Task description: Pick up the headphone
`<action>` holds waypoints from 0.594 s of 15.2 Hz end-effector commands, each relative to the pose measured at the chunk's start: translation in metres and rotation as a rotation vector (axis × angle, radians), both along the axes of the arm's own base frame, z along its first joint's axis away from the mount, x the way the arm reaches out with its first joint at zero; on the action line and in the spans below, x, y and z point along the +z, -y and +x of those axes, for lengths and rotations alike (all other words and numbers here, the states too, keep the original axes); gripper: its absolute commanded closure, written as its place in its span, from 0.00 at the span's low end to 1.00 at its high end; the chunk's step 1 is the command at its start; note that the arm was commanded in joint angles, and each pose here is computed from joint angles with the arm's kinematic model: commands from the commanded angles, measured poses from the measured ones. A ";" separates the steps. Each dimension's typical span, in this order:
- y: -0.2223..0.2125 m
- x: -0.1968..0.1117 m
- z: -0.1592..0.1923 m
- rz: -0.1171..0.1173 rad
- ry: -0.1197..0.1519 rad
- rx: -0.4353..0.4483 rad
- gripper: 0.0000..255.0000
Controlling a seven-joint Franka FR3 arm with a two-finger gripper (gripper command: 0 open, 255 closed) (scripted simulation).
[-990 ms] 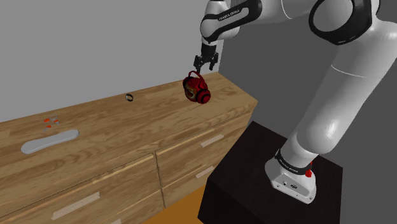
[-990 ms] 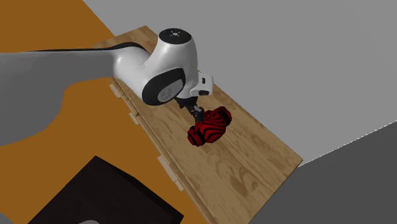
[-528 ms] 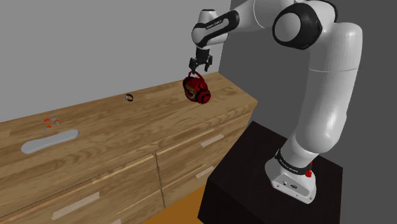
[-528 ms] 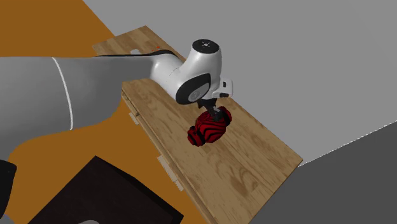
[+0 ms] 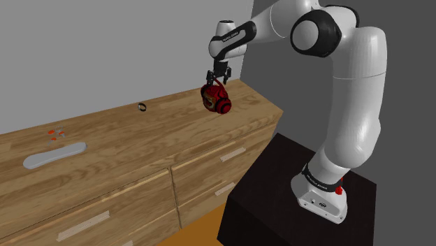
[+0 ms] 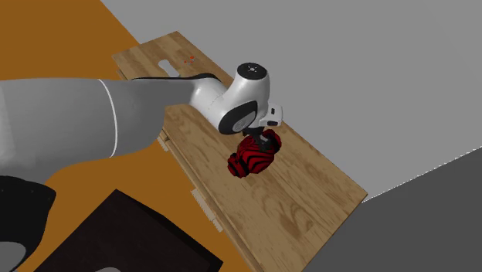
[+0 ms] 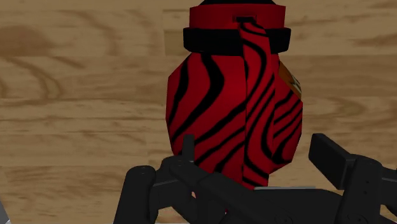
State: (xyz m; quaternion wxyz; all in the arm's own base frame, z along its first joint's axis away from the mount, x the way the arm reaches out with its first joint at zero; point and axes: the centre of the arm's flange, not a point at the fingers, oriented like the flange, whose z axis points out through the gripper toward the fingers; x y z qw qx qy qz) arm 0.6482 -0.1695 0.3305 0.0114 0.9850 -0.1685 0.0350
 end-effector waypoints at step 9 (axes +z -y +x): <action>0.000 -0.003 -0.001 0.000 0.001 0.000 1.00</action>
